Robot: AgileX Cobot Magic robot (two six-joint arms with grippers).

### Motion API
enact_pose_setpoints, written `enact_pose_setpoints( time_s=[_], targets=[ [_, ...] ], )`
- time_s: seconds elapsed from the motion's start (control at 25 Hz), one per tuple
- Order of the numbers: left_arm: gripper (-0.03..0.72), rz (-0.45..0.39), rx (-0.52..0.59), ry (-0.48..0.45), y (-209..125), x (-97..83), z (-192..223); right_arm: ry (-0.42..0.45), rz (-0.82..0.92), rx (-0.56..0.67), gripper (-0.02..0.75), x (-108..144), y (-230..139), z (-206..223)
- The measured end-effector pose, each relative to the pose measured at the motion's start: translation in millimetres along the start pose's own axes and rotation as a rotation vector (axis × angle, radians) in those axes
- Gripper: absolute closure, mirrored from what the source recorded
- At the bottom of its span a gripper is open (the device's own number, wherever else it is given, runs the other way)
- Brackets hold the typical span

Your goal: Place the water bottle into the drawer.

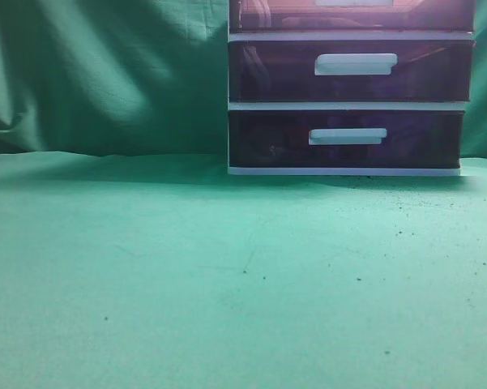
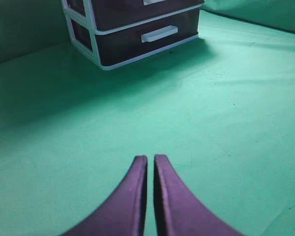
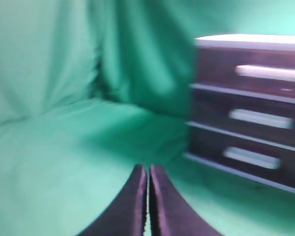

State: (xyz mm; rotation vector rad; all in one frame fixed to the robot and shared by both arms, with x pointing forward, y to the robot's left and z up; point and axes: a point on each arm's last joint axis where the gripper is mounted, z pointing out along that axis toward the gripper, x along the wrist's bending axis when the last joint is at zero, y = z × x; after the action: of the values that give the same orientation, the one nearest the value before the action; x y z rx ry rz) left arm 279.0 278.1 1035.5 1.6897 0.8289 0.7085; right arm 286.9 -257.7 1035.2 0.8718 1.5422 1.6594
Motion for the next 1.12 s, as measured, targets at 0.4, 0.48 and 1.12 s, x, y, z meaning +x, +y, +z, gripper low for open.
enact_pose_setpoints(
  time_s=[0.4,0.48,1.12],
  targets=[
    [0.688,0.0,0.0,0.0,0,0.0,0,-0.493,0.213,-0.113,0.738,-44,2,-11],
    [0.688,0.0,0.0,0.0,0,0.0,0,-0.533,0.11,-0.042,0.738,-46,-3,-12],
    [0.688,0.002,0.004,0.001,0,0.1,0,-0.517,-0.009,0.342,0.738,-38,-69,-25]
  ],
)
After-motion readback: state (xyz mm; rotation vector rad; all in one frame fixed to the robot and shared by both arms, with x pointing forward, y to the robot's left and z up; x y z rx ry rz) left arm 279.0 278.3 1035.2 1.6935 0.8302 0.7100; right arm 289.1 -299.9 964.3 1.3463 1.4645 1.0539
